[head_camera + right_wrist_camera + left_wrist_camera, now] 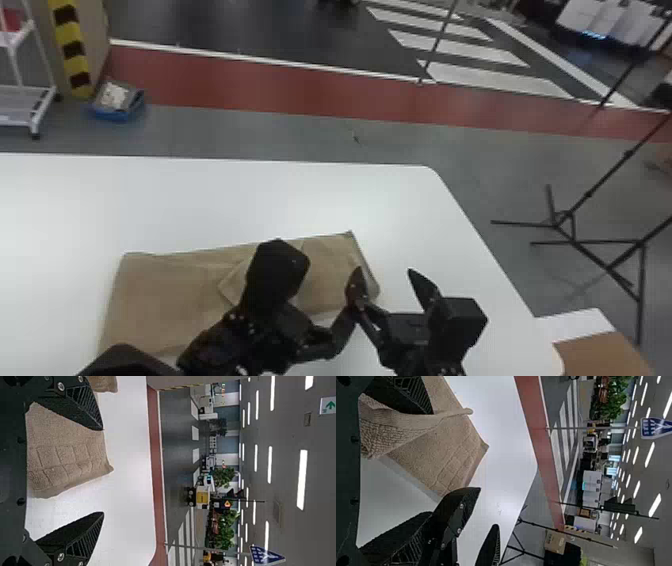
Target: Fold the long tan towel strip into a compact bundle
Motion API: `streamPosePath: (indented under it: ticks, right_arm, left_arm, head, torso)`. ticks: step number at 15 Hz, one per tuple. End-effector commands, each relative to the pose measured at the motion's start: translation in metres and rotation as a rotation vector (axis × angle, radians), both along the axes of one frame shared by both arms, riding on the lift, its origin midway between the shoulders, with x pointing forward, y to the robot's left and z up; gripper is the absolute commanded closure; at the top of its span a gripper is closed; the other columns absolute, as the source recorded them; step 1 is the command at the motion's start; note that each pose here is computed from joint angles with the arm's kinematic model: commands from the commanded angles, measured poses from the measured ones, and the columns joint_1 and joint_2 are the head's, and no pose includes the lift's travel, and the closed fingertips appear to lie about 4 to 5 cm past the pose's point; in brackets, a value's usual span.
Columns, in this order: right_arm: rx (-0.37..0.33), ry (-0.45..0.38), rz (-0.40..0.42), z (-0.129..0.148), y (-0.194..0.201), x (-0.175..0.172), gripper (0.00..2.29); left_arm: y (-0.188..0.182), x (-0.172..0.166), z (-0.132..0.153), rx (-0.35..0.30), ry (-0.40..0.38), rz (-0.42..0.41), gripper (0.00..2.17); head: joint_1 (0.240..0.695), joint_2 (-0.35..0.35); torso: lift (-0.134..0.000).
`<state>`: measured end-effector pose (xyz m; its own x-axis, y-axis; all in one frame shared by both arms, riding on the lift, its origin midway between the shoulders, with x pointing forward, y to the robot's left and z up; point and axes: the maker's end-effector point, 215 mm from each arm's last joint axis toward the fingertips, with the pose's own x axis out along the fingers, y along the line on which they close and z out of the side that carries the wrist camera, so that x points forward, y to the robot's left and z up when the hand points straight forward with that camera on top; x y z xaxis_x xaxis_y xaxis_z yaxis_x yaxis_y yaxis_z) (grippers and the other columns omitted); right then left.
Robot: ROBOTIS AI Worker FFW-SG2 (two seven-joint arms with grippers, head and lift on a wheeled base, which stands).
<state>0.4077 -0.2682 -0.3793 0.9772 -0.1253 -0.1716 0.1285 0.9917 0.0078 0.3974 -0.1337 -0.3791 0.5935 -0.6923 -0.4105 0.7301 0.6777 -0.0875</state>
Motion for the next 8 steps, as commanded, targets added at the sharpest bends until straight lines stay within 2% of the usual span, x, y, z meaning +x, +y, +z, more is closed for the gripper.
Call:
streamPosePath:
  ticks: [1,8]
  right_arm:
    - [0.001,0.001,-0.024,0.0,-0.015,-0.001,0.13]
    - [0.0,0.001,-0.078,0.002,-0.054,-0.008,0.13]
  left_arm:
    - [0.005,0.007,-0.001,0.001,0.0,0.013,0.03]
    - [0.005,0.009,-0.011,0.02,0.01,0.011,0.03]
  head:
    - [0.695,-0.35]
    - [0.695,-0.35]
  torso:
    - [-0.12]
    - [-0.12]
